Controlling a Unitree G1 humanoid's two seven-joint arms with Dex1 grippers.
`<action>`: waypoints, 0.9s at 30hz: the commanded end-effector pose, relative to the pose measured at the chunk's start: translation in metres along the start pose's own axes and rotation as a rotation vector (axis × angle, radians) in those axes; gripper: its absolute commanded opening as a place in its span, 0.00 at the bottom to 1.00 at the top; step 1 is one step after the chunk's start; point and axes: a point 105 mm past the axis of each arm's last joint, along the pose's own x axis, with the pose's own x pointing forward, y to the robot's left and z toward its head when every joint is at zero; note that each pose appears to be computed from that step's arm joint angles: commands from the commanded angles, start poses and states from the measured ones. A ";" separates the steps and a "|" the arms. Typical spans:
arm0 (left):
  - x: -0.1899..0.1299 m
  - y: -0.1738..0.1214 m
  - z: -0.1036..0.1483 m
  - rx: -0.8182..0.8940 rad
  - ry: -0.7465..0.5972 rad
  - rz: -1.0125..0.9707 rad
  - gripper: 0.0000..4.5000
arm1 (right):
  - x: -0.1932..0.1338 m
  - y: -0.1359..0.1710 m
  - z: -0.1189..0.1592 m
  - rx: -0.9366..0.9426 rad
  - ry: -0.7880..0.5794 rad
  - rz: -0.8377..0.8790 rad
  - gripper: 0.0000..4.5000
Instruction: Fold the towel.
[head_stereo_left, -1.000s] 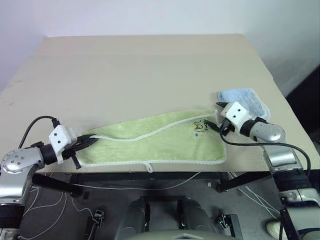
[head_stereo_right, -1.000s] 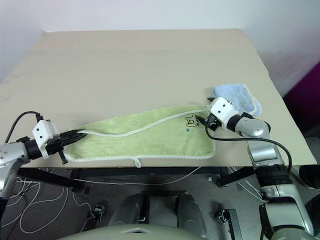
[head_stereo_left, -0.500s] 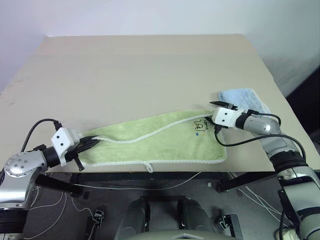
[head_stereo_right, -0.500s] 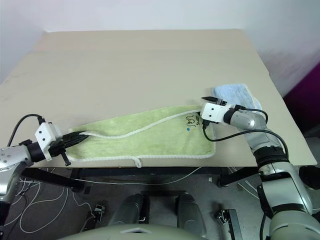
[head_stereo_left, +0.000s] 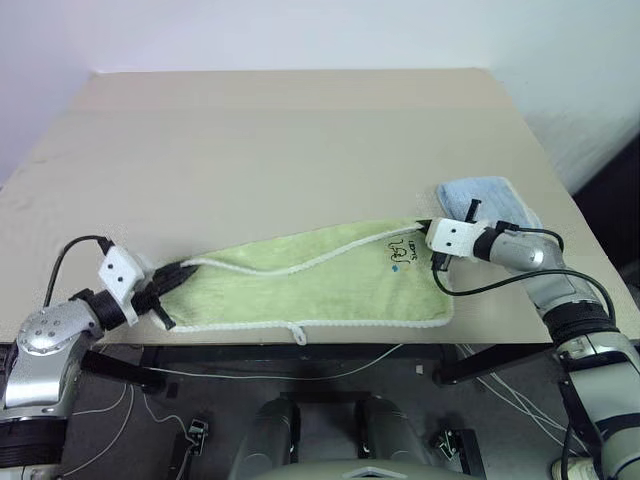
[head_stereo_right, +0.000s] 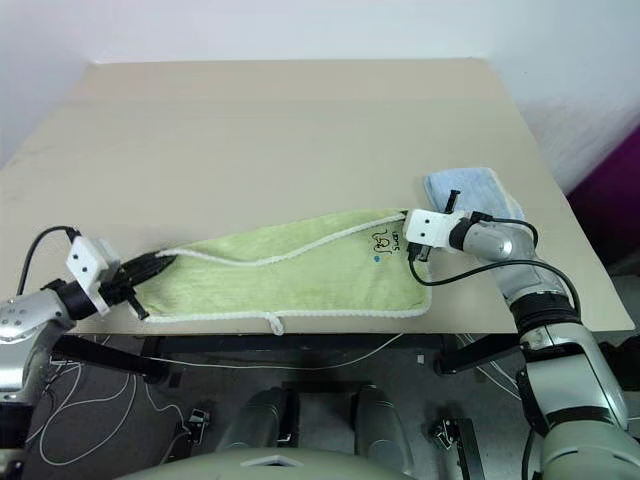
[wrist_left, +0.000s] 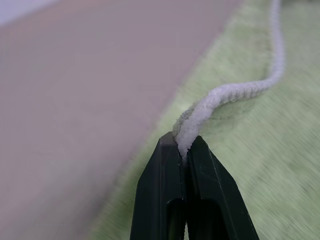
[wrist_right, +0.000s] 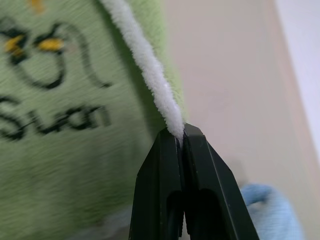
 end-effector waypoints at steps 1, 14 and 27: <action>0.003 0.045 0.039 -0.005 -0.139 0.167 0.00 | -0.007 -0.057 0.031 0.022 -0.100 -0.139 0.00; 0.024 0.136 0.121 0.016 -0.363 0.377 0.00 | -0.031 -0.168 0.091 0.011 -0.250 -0.323 0.00; -0.032 0.081 0.082 -0.061 -0.186 0.101 0.00 | -0.082 -0.082 0.103 0.177 -0.353 0.091 0.00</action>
